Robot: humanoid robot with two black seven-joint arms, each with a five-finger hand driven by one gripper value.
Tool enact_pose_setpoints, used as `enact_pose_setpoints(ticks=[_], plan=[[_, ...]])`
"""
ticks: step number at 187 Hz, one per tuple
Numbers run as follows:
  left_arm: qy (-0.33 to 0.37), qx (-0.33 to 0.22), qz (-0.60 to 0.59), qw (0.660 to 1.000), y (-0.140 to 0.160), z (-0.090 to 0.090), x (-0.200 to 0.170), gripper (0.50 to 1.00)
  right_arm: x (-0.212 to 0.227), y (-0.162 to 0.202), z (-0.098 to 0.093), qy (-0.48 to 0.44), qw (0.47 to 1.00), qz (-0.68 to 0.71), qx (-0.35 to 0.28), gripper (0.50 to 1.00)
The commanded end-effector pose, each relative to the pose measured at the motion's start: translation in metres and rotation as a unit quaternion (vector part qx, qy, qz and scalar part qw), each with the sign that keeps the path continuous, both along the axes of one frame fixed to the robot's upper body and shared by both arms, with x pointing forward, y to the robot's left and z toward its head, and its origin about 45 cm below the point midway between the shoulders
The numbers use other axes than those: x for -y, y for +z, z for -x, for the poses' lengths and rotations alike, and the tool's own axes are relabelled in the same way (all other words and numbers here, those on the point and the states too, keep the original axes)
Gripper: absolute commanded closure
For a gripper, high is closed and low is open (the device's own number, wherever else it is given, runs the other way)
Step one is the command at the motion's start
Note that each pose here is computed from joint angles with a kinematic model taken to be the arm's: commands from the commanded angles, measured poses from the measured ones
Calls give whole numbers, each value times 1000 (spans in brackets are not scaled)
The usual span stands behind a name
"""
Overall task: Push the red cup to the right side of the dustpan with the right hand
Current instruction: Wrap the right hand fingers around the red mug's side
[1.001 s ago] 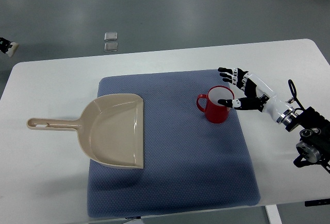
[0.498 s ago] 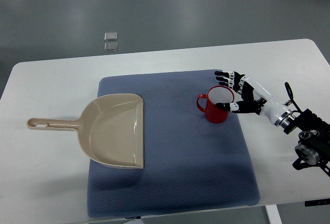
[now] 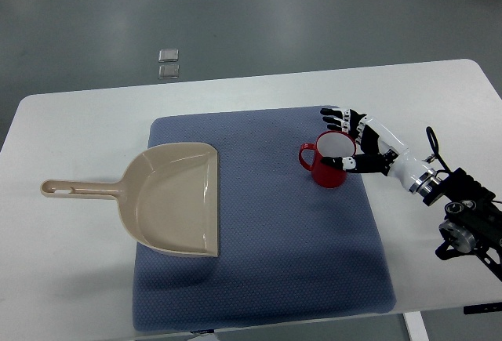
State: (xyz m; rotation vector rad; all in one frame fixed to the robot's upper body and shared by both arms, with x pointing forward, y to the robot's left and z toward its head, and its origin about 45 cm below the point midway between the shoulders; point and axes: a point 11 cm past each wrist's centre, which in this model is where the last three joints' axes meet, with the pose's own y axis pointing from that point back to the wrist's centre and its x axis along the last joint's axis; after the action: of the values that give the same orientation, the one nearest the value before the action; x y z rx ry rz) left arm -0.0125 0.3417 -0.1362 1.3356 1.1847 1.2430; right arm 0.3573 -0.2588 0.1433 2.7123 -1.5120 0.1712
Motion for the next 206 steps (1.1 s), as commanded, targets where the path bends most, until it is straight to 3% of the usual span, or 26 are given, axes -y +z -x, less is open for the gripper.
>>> enact_pose_setpoints(ticks=[1,206], plan=[[0,0,0,1000,0,0,0,500,0,-1,1,1,1000,0,-1,572],[0,0,0,1000,0,0,0,500,-10,-13,1,-6,999,32,6,572]])
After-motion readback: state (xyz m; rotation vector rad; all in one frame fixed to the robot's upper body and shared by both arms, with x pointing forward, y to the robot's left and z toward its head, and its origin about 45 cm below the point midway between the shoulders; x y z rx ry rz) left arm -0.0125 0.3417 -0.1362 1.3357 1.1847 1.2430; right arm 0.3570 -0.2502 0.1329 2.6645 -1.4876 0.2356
